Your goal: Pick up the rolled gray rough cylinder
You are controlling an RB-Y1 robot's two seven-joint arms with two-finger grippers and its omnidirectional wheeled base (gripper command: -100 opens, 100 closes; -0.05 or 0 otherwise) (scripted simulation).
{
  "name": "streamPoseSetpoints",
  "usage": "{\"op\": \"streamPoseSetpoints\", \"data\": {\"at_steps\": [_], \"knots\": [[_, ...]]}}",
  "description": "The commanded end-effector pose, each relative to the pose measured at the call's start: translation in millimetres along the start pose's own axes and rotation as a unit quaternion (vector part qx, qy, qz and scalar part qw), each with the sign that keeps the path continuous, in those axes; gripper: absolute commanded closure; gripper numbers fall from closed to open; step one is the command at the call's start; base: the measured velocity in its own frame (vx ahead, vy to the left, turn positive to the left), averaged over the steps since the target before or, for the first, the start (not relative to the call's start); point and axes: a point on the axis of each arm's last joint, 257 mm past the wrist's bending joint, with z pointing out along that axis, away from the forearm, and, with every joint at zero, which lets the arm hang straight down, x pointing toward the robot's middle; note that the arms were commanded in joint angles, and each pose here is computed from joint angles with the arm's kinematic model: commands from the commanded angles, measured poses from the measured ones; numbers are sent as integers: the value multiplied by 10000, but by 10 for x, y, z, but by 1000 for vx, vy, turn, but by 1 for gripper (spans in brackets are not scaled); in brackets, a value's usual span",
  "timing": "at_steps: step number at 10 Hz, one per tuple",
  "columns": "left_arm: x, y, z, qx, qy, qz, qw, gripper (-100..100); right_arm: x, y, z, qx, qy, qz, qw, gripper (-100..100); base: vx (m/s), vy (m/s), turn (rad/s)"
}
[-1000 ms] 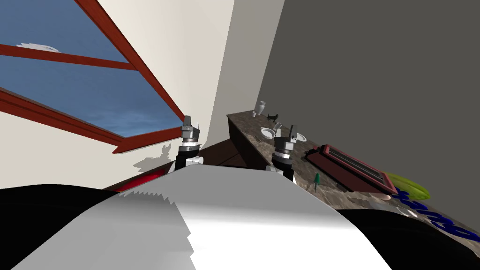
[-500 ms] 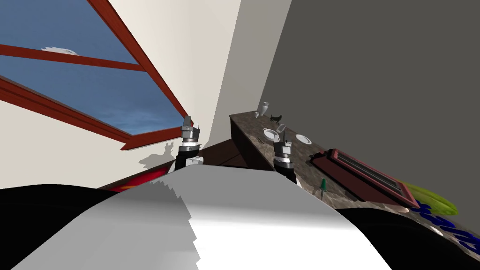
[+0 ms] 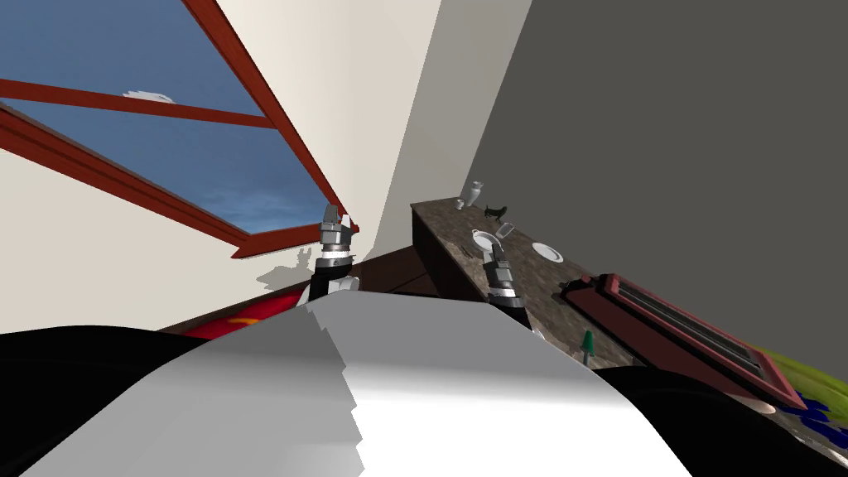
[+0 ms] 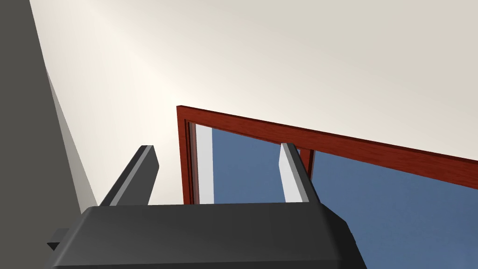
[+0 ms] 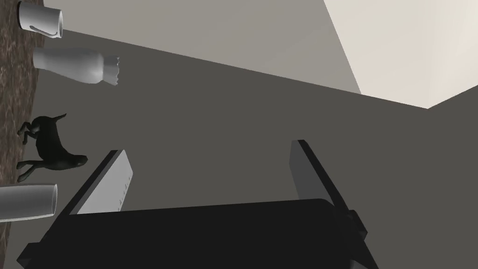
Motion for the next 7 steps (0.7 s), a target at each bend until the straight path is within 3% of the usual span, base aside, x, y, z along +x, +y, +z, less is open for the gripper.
{"op": "streamPoseSetpoints", "data": {"at_steps": [1,4,6,7], "knots": [[0,0,0,0,0,0,10000,0,-20,-192,-148,375,201,-236,9988,-100,25,35,118],[0,0,0,0,0,0,10000,0,-36,-420,-373,841,391,-443,9947,-100,18,30,86],[0,0,0,0,0,0,10000,0,-58,-604,-569,1230,585,-647,9886,-100,23,33,90],[0,0,0,0,0,0,10000,0,-85,-747,-715,1524,779,-854,9815,-100,28,38,145]]}}
